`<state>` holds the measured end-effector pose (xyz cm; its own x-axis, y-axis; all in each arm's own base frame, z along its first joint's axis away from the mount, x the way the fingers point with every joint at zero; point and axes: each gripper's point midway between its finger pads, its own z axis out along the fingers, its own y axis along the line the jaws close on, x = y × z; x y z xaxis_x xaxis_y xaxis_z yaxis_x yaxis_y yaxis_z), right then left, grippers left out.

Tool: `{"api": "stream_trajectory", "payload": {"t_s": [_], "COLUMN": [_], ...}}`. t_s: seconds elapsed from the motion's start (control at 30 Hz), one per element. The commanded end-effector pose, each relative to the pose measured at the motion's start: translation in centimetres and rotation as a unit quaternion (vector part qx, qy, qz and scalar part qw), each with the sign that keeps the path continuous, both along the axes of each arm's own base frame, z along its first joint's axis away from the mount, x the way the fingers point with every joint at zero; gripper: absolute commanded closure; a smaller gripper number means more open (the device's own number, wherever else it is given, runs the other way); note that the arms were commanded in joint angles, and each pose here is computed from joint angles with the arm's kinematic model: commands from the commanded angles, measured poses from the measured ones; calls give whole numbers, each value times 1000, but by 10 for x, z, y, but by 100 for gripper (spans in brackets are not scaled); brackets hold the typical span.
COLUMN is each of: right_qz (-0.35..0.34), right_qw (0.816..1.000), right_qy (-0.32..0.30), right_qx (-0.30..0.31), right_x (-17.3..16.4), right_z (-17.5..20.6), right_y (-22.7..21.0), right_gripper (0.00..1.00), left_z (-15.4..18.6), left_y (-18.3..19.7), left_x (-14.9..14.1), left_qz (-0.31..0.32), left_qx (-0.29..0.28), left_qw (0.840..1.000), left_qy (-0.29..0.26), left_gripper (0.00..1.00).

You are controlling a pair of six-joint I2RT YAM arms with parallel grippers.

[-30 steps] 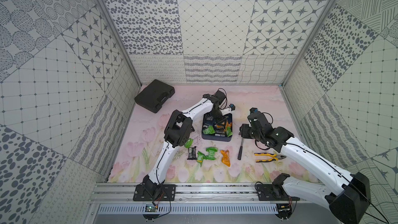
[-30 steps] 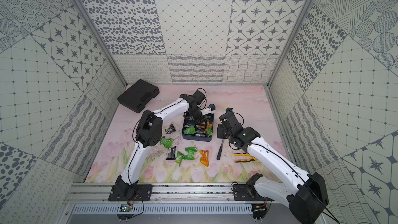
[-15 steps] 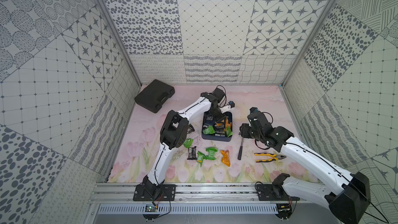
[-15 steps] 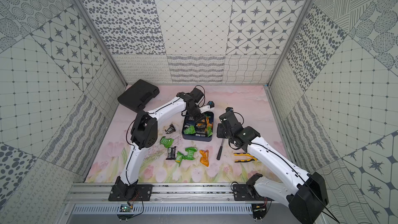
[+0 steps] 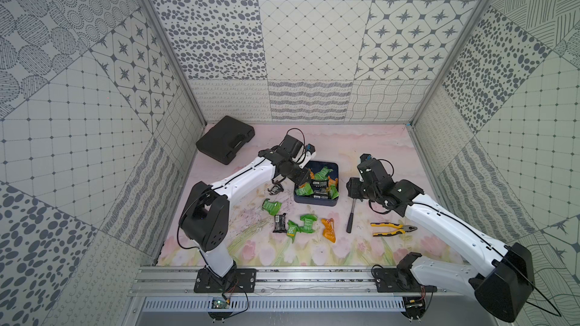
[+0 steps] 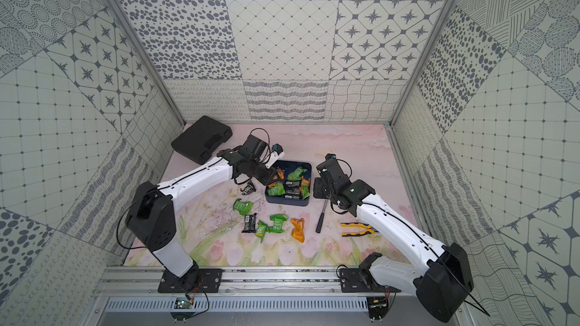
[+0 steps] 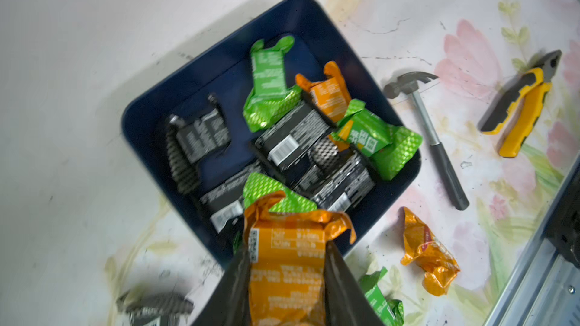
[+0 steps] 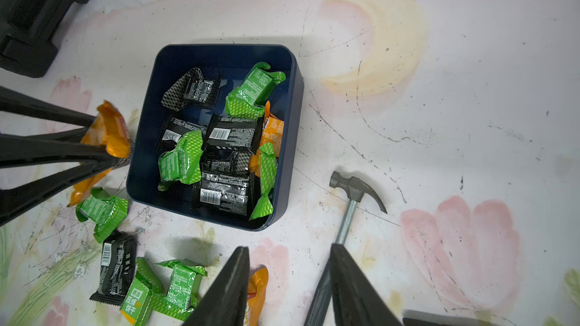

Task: Take the cookies out of the storage box
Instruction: Pick up the cookie from the storage box, then place the cookie at the center of the board.

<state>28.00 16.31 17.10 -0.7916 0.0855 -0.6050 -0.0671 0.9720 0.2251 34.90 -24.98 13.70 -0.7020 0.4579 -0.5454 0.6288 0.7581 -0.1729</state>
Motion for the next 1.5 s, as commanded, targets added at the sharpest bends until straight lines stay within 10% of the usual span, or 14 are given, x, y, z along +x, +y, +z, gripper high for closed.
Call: {"api": "stream_trajectory", "payload": {"t_s": [0.0,0.37,0.8,1.2,1.47], "right_qz": [16,38,49,106,-26], "right_qw": [1000,999,999,994,998], "right_qy": [-15,-2,8,12,8], "right_qx": [19,25,13,-40,-49], "right_x": [11,19,24,51,88], "right_z": [10,2,-6,-8,-20], "right_y": [14,30,36,62,78], "right_gripper": [54,55,55,44,41], "left_z": [-4,-60,-114,-82,-21], "left_y": [71,183,209,207,211], "left_x": [8,-19,-18,-9,-14], "left_qz": [222,334,327,351,426], "left_qx": [-45,31,120,57,-47], "left_qw": [974,939,928,931,904], "left_qy": [3,75,128,90,-14], "left_gripper": [84,82,71,40,33]}}
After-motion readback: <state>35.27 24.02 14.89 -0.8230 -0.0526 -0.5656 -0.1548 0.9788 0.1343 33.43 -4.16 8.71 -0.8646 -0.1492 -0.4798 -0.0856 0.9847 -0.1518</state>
